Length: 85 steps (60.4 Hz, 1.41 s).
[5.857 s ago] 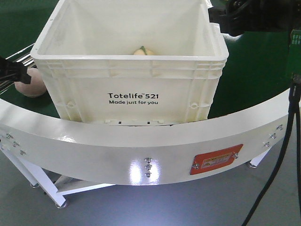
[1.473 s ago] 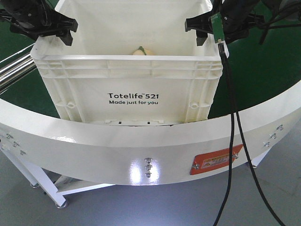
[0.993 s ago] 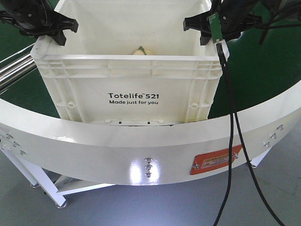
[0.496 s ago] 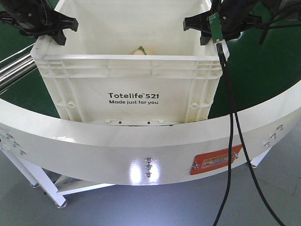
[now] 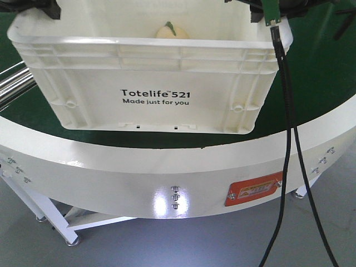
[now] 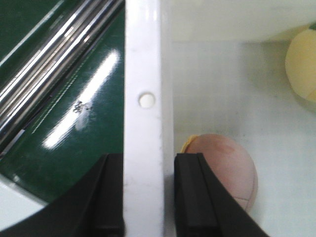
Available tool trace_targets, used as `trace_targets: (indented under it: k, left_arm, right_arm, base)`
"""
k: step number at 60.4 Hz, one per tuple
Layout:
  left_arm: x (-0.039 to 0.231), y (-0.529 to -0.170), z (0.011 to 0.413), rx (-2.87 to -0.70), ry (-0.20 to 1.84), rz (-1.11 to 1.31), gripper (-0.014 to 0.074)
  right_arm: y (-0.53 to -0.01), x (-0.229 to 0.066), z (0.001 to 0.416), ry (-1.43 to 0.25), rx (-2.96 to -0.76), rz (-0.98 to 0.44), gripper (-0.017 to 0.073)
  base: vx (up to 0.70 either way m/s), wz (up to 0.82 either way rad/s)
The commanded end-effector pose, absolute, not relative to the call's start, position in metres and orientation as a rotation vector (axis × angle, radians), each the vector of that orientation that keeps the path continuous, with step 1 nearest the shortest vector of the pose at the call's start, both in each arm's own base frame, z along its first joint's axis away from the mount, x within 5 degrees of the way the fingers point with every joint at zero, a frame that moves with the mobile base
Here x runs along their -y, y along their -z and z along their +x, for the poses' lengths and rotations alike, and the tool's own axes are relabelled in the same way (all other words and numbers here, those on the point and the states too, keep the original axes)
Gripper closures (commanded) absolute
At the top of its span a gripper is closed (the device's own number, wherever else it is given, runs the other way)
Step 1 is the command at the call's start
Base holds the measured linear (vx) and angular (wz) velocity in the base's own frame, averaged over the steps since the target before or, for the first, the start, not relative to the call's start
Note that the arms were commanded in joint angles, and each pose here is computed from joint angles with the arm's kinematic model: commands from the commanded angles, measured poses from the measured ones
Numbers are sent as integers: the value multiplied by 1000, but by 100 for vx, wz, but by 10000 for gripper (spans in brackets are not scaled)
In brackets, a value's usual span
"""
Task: Place moving items into box and shelve
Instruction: 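Lift the tote off the conveyor with both grippers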
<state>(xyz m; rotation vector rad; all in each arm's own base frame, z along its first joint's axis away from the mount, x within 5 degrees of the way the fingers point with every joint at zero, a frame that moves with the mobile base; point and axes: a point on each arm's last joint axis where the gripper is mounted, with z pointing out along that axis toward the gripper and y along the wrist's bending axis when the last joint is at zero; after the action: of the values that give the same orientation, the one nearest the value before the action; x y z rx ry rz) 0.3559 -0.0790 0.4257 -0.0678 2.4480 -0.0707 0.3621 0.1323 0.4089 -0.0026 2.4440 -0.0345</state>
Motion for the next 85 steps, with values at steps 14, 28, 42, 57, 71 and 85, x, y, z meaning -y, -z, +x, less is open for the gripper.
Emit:
trace_targets:
  k: [14,28,42,57,71,85]
  left_arm:
    - [79,-465,274,-2181,10,-101,465]
    - [82,-439,223,-2184,72,-65,463]
    - [74,-410,186,-2202,123,-102,457]
    - [71,-399,181,-2205,108,-103,452]
    - [68,-396,179,-2242,72,-121,451]
    - [67,-396,178,-2248,63,-125,451]
  right_arm:
    - [-452,-133,289,75,-2201,-67,531]
    - [-438,-135,239,1,-2193,-97,523]
    - [-410,-132,205,-31,-2243,-99,516]
    - [-400,-129,200,-14,-2254,-62,510]
    - [-399,-129,199,-15,-2260,-61,510]
    - [-399,-129,199,-15,-2260,-61,510]
  base:
    - [0,0]
    - [0,0]
    - [0,0]
    - [0,0]
    - [0,0]
    - [0,0]
